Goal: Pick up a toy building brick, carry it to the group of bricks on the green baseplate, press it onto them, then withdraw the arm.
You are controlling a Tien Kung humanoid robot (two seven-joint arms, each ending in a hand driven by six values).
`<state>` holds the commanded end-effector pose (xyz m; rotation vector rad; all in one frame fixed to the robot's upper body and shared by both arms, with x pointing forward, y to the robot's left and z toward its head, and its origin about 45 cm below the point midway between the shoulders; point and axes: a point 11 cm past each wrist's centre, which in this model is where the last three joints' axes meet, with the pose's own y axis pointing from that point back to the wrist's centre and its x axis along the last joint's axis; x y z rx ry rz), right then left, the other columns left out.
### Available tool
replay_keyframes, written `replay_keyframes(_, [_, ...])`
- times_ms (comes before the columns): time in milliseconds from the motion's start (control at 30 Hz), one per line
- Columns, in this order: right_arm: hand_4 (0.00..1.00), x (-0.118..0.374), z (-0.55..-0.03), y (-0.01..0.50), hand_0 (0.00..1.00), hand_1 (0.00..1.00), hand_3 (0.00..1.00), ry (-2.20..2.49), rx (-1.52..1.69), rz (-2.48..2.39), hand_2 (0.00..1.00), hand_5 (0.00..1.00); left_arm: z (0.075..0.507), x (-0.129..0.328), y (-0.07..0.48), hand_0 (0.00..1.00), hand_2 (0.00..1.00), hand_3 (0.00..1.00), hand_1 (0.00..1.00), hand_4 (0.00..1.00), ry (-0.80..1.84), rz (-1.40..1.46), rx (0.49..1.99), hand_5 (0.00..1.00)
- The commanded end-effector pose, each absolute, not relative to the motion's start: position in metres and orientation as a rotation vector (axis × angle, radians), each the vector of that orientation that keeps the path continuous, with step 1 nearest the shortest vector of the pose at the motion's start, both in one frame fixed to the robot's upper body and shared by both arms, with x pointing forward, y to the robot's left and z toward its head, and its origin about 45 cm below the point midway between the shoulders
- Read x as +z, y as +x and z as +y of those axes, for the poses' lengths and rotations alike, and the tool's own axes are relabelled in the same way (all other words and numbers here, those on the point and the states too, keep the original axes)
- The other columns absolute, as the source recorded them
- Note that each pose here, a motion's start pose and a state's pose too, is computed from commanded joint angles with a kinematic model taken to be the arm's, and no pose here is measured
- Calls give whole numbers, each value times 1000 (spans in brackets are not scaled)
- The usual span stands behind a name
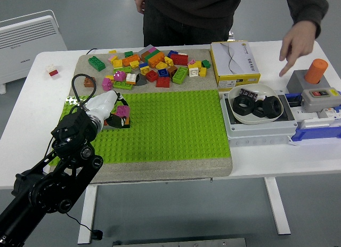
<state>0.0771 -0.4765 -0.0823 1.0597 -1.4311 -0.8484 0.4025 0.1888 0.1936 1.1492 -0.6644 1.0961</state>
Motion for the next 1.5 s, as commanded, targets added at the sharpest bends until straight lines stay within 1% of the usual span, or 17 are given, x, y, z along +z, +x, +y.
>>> replay_keyframes(1500, [709, -82, -477, 76, 673, 633, 700, 1056, -849, -1430, 677, 962, 185, 190, 401, 920, 808, 252, 895, 466, 1207, -684, 1062, 6])
